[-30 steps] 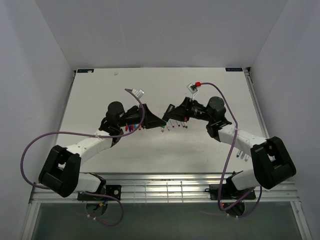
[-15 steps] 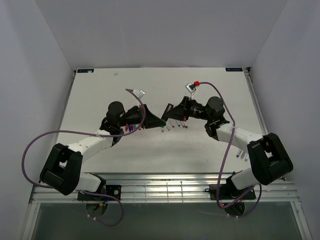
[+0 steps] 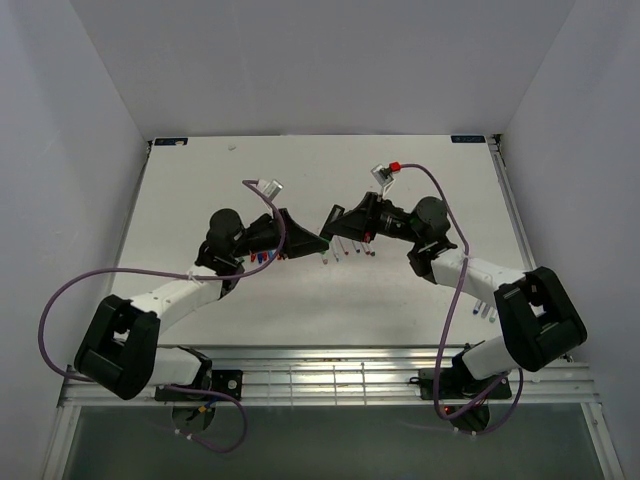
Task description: Open the pen caps
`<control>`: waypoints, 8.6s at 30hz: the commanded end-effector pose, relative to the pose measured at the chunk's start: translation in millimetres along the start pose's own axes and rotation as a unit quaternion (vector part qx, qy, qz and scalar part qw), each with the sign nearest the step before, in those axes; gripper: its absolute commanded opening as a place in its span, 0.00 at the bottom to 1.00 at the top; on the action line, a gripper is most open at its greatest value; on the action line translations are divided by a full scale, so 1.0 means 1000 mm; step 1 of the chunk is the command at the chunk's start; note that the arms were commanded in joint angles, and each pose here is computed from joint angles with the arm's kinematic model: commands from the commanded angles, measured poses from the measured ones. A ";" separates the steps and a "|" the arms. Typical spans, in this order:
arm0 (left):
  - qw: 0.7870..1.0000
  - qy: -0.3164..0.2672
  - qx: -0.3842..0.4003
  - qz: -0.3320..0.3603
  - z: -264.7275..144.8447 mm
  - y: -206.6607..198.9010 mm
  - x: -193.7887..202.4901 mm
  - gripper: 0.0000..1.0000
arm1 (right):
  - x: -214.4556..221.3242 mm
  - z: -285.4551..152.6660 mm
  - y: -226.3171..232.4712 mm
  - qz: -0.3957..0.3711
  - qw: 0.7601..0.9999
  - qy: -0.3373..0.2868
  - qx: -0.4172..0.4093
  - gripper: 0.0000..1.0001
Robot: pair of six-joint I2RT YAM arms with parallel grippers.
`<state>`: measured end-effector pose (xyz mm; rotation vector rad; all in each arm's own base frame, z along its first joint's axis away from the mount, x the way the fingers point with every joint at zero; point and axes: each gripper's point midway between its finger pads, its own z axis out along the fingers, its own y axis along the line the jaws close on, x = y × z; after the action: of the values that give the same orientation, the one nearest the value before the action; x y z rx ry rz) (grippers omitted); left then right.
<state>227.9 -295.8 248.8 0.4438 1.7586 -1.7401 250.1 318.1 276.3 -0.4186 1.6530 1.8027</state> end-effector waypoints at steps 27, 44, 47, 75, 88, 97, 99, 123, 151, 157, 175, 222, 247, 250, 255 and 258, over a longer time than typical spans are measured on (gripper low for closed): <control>0.996 0.077 0.029 -0.020 -0.031 -0.015 0.057 0.00 | -0.139 -0.043 0.008 -0.246 0.933 -0.206 0.164 0.08; 0.996 0.074 0.050 -0.021 -0.031 -0.021 0.056 0.00 | -0.133 -0.061 0.058 -0.118 0.944 -0.308 0.014 0.08; 0.995 0.073 0.059 -0.023 -0.033 -0.026 0.058 0.00 | -0.139 -0.062 0.065 -0.123 0.940 -0.317 0.005 0.08; 0.899 -0.124 -0.421 0.008 -0.100 0.094 -0.028 0.00 | -0.095 -0.084 -0.052 -0.081 0.935 -0.027 0.344 0.08; 0.677 -0.224 -0.701 -0.017 -0.238 0.165 -0.013 0.00 | -0.066 -0.178 -0.172 -0.028 0.801 0.211 0.560 0.08; 0.665 -0.169 -0.725 -0.067 -0.252 0.214 0.018 0.00 | -0.035 -0.162 -0.218 0.016 0.807 0.257 0.532 0.08; 0.666 -0.174 -0.721 -0.072 -0.257 0.220 0.018 0.00 | -0.034 -0.155 -0.222 0.019 0.815 0.254 0.521 0.08; 0.717 -0.133 -0.671 -0.134 -0.231 0.288 0.032 0.16 | 0.025 -0.139 -0.275 0.052 0.831 0.270 0.484 0.35; 0.701 -0.181 -0.677 -0.133 -0.243 0.248 0.017 0.98 | -0.070 -0.184 -0.183 -0.028 0.781 0.092 0.617 0.69; 0.684 -0.233 -0.678 -0.135 -0.249 0.222 -0.005 0.98 | -0.051 -0.237 -0.175 0.010 0.707 0.055 0.705 0.68; 0.755 -0.228 -0.600 -0.134 -0.200 0.175 -0.029 0.98 | -0.008 -0.380 -0.166 0.108 0.555 -0.080 0.821 0.62; 0.865 -0.165 -0.456 -0.126 -0.131 0.143 -0.022 0.98 | 0.049 -0.421 -0.179 0.122 0.569 -0.106 0.806 0.49; 0.865 -0.160 -0.462 -0.118 -0.134 0.144 -0.020 0.98 | 0.078 -0.426 -0.195 0.171 0.556 -0.093 0.808 0.44; 0.865 -0.160 -0.460 -0.116 -0.133 0.142 -0.021 0.98 | 0.085 -0.423 -0.201 0.180 0.562 -0.089 0.802 0.38; 0.863 -0.161 -0.467 -0.108 -0.136 0.140 -0.024 0.98 | 0.092 -0.409 -0.215 0.197 0.594 -0.085 0.775 0.10; 0.864 -0.160 -0.468 -0.096 -0.137 0.136 -0.027 0.98 | 0.085 -0.401 -0.223 0.185 0.610 -0.080 0.767 0.08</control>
<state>306.0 -147.0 132.0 -0.4786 2.2085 -0.8054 266.2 -75.2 15.4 0.8954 2.3958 -0.0814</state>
